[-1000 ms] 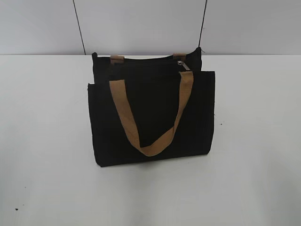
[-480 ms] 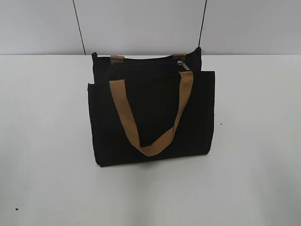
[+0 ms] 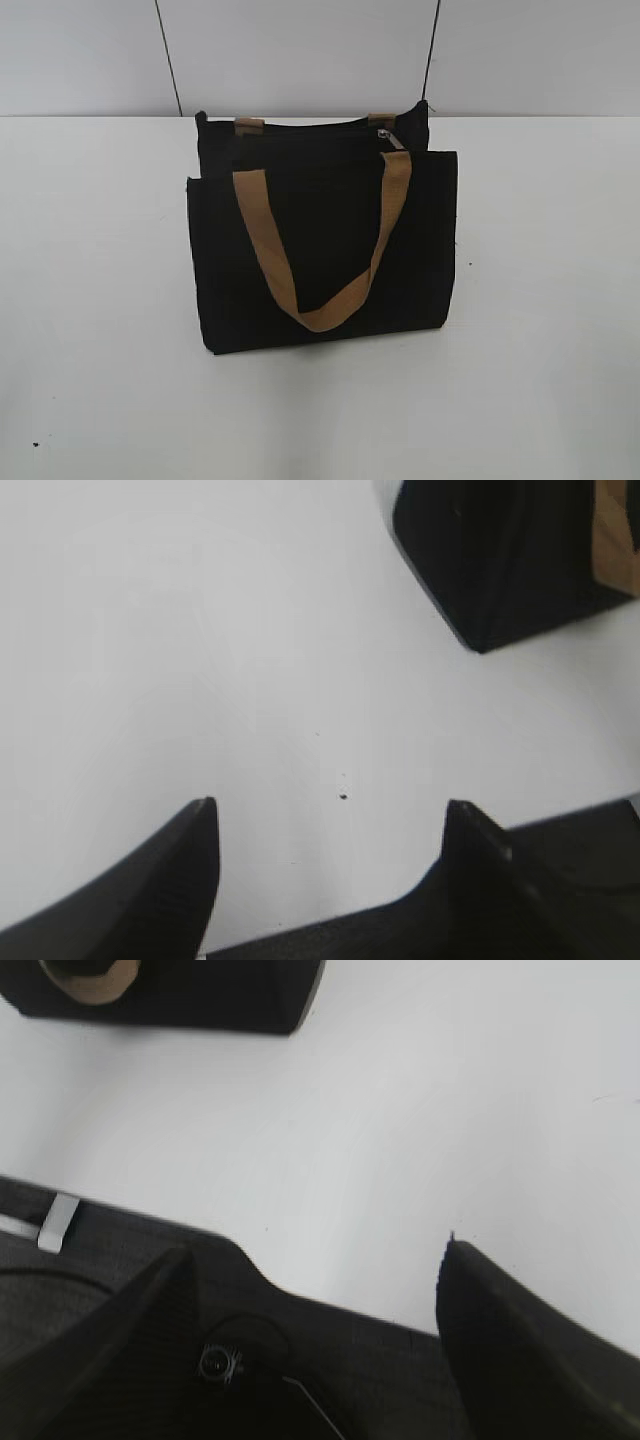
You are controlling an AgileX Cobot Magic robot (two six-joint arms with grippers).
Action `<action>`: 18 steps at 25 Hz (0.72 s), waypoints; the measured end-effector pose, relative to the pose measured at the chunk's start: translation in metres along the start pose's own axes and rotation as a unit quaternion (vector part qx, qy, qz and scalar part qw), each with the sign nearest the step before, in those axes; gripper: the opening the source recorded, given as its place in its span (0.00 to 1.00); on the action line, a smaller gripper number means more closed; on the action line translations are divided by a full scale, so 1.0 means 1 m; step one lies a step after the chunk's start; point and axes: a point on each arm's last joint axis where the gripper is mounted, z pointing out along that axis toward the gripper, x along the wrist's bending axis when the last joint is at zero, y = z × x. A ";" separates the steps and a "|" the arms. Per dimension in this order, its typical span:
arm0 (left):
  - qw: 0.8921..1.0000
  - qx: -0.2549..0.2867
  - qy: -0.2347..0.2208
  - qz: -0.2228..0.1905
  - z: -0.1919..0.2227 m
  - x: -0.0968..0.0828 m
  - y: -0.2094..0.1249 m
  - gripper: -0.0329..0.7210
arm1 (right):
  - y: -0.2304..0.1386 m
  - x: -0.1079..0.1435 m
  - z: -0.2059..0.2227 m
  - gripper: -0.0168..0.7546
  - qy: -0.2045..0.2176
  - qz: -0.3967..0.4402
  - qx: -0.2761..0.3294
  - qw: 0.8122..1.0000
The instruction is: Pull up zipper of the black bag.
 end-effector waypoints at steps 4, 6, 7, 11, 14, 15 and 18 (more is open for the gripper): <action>0.997 -0.058 0.046 -0.019 -0.016 -0.003 -0.010 0.74 | -0.009 0.003 -0.013 0.75 -0.021 0.006 -0.060 0.998; 0.995 -0.080 0.061 -0.024 -0.021 -0.005 -0.014 0.74 | -0.013 0.004 -0.018 0.75 -0.026 0.004 -0.084 0.996; 0.994 -0.084 0.067 -0.026 -0.022 -0.005 -0.015 0.74 | -0.015 0.005 -0.020 0.75 -0.028 0.003 -0.093 0.995; 0.993 -0.086 0.071 -0.028 -0.023 -0.005 -0.016 0.74 | -0.022 0.008 -0.027 0.75 -0.028 -0.004 -0.127 0.991; 0.993 -0.086 0.071 -0.028 -0.022 -0.005 -0.016 0.73 | -0.023 0.008 -0.028 0.75 -0.028 -0.005 -0.130 0.991; 0.993 -0.086 0.071 -0.028 -0.022 -0.005 -0.016 0.73 | -0.023 0.008 -0.028 0.75 -0.028 -0.005 -0.130 0.991; 0.993 -0.086 0.071 -0.028 -0.022 -0.005 -0.016 0.73 | -0.023 0.008 -0.028 0.75 -0.028 -0.005 -0.130 0.991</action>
